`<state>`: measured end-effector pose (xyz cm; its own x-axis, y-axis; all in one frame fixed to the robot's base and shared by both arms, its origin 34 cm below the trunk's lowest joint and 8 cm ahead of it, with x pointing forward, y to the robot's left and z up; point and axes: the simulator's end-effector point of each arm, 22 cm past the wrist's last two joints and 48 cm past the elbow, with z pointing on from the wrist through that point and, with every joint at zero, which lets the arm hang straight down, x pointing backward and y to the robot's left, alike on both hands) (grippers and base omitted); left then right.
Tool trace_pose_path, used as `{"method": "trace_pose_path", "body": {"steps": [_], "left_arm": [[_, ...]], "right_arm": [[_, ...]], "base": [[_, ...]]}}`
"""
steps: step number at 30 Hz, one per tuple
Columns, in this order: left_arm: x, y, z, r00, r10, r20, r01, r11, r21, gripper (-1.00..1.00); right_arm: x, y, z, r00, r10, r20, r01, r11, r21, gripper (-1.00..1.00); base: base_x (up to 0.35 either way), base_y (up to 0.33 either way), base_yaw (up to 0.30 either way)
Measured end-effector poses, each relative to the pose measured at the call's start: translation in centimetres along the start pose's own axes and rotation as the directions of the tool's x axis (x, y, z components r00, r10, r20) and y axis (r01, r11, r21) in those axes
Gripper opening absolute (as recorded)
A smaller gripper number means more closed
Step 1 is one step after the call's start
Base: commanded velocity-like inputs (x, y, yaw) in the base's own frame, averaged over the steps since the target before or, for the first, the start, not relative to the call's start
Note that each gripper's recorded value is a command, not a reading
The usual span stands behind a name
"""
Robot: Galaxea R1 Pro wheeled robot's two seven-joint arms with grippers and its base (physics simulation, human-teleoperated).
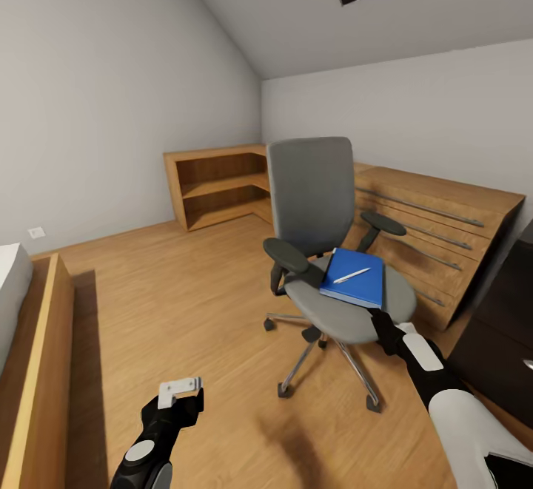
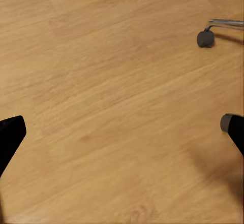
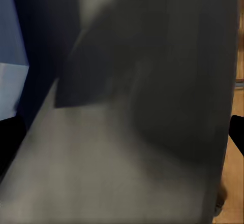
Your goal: In the bedroom, organize the workspace by keeping the computer under the desk, ensuring the monitor is on the desk, placing the keyboard on the desk next to the monitor, placing the mouse on the desk next to the keyboard, moving the folder from the swivel chair onto the desk next to the mouse, stacking the notebook on top of the folder with the pen on top of the notebook, and positioning the swivel chair next to the desk.
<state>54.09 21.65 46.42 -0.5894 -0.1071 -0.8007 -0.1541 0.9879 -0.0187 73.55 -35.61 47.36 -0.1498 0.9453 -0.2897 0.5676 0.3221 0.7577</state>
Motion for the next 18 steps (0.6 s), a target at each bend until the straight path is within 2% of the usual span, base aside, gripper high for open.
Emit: {"method": "trace_pose_path", "body": {"steps": [10,18], "left_arm": [[0.02,-0.08,-0.01,1.0,0.001,-0.001,-0.001,1.0,0.002,1.0],[0.04,-0.08,-0.01,1.0,0.001,-0.002,-0.001,1.0,0.002,1.0]], "right_arm": [[0.06,0.05,0.01,1.0,-0.004,0.0,0.004,1.0,0.0,1.0],[-0.74,-0.28,-0.05,1.0,-0.012,0.011,0.011,1.0,0.006,1.0]], "base": [[0.311,0.006,0.0],[0.251,0.158,0.0]]}}
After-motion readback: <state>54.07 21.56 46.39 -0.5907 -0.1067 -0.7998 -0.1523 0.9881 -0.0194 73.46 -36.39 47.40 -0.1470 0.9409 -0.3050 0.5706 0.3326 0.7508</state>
